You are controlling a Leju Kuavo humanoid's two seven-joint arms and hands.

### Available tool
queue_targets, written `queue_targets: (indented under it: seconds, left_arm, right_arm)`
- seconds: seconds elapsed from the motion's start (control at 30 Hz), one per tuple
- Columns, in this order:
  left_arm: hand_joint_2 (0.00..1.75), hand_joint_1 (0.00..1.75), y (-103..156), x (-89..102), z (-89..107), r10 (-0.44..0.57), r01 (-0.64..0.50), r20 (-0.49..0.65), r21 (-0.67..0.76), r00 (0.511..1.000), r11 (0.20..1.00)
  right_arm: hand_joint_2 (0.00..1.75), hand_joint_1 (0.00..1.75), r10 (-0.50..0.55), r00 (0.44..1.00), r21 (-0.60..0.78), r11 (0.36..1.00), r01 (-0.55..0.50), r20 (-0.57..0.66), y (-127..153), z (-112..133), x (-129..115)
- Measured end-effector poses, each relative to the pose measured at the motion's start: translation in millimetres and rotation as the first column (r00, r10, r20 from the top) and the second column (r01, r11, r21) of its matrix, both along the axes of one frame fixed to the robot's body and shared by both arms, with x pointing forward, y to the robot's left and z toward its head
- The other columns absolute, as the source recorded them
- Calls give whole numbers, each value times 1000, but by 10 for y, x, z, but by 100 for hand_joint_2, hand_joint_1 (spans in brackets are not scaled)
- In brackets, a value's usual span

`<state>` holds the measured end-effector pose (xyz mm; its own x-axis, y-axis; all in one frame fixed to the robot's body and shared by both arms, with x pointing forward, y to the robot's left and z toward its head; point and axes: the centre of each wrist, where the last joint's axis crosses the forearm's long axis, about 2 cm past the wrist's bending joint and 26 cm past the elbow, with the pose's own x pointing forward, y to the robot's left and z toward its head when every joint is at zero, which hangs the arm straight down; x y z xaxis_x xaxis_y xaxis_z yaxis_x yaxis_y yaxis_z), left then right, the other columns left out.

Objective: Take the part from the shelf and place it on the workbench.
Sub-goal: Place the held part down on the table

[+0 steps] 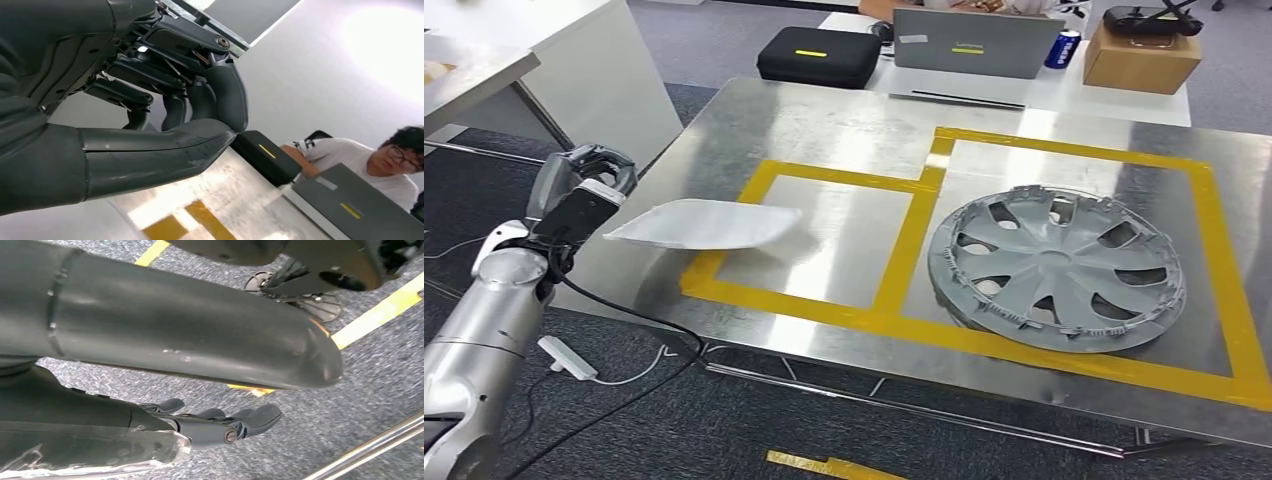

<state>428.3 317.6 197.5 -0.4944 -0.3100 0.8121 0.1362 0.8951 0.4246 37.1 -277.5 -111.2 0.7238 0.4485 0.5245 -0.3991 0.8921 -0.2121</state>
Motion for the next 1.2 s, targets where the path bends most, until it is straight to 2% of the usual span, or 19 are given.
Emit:
queue_targets:
  seconds: [0.13,0.33,0.37,0.47,0.5,0.57,0.7,0.83,1.1,1.2]
  left_arm:
    - [175,142,31,-6,-14,7,-7,-4,2,1000,1000]
    - [175,151,79,-47,-107,17,-17,-31,9,999,1000]
    - [175,138,87,-44,-101,19,-18,-29,10,999,1000]
    - [175,25,105,-45,-103,22,-22,-30,12,999,1000]
    - [175,2,110,-49,-110,23,-23,-32,13,999,1000]
    - [175,0,116,-51,-115,25,-25,-33,14,999,1000]
    - [0,0,109,-65,-144,28,-28,-39,9,999,1000]
    - [0,0,50,-82,-155,29,-31,-49,-30,998,999]
    - [0,0,-280,-95,110,-12,14,22,-97,1000,995]
    - [0,0,-368,-128,133,-28,32,39,-107,999,994]
  right_arm:
    - [0,0,-1,1000,0,1000,1,1,-3,-1,-9]
    - [0,0,-1,1000,1,1000,1,0,-5,-3,-29]
    - [0,0,-2,1000,0,1000,2,0,-5,-3,-27]
    - [0,0,-2,1000,-1,1000,2,1,-7,-3,-31]
    - [0,0,-2,1000,-1,1000,2,2,-10,-4,-34]
    - [0,0,-2,1000,-3,1000,2,3,-18,-4,-35]
    - [0,0,-3,1000,-5,1000,3,-1,-25,-6,-56]
    - [0,0,-4,1000,-9,1000,4,-2,-29,-8,-77]
    - [0,0,2,1000,-14,1000,-2,8,-29,-5,-43]
    - [0,0,3,1000,-17,1000,-3,7,-28,-4,-34]
